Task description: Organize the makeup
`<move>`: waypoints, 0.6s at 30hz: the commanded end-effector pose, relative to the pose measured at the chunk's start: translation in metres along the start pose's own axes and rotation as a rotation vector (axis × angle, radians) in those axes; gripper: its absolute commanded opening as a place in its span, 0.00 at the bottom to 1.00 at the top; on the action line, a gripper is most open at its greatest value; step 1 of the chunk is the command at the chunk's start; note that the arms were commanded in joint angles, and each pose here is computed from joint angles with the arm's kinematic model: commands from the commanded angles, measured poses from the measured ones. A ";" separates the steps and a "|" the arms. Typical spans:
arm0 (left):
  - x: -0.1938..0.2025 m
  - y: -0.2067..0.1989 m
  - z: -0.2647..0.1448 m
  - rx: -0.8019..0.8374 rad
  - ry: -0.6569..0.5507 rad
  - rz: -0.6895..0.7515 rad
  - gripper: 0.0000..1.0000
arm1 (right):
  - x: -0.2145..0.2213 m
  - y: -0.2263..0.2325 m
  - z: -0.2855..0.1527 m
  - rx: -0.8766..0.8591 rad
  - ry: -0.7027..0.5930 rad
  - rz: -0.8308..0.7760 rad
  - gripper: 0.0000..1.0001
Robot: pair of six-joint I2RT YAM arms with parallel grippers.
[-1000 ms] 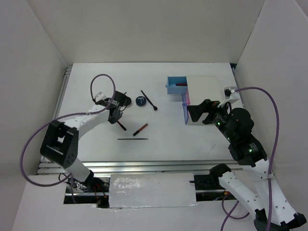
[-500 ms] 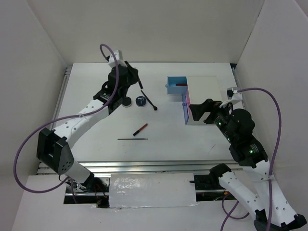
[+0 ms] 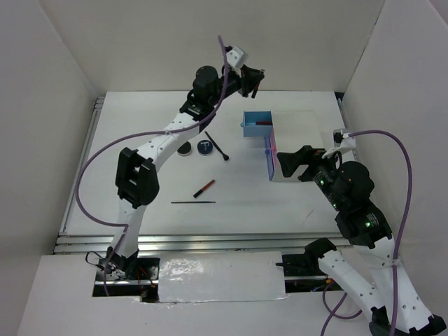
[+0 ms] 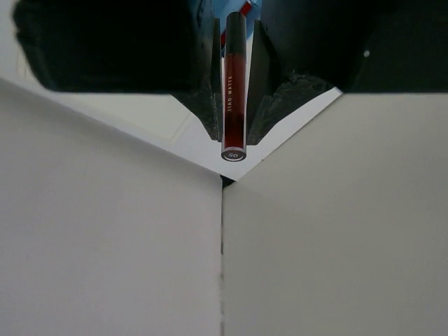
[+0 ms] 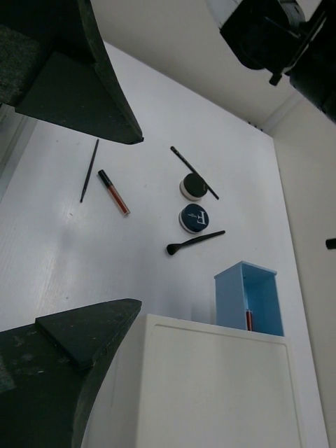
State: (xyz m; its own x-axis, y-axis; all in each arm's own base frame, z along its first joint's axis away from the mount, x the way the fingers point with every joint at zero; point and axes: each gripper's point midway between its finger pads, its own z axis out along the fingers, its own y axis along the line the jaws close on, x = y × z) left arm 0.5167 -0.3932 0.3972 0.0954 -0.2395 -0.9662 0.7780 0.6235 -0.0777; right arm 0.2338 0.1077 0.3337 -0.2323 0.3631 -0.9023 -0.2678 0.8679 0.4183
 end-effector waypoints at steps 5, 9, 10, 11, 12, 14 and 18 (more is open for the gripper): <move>0.044 -0.052 0.014 0.292 0.072 0.339 0.03 | -0.010 0.009 -0.003 -0.035 -0.020 -0.010 1.00; 0.090 -0.062 0.013 0.311 0.182 0.425 0.03 | -0.008 0.010 -0.002 -0.040 -0.017 -0.010 1.00; 0.097 -0.062 0.012 0.318 0.198 0.448 0.02 | -0.007 0.010 -0.001 -0.041 -0.015 -0.010 1.00; 0.109 -0.061 0.012 0.319 0.220 0.453 0.02 | -0.007 0.009 0.000 -0.041 -0.014 -0.010 1.00; 0.117 -0.060 0.011 0.317 0.238 0.458 0.02 | -0.007 0.010 0.000 -0.042 -0.013 -0.010 1.00; 0.130 -0.055 0.011 0.307 0.254 0.467 0.01 | -0.006 0.010 0.001 -0.044 -0.010 -0.010 1.00; 0.149 -0.050 0.012 0.309 0.287 0.488 0.01 | -0.004 0.009 0.003 -0.037 -0.003 -0.012 0.99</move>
State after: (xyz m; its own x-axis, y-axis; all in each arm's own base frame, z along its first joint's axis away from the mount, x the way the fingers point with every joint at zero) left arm 0.4864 -0.4726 0.2616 0.2698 0.2233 -0.9367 0.8691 0.3623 0.3367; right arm 0.2339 0.1114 0.3311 -0.2492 0.3564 -0.9005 -0.2799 0.8636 0.4193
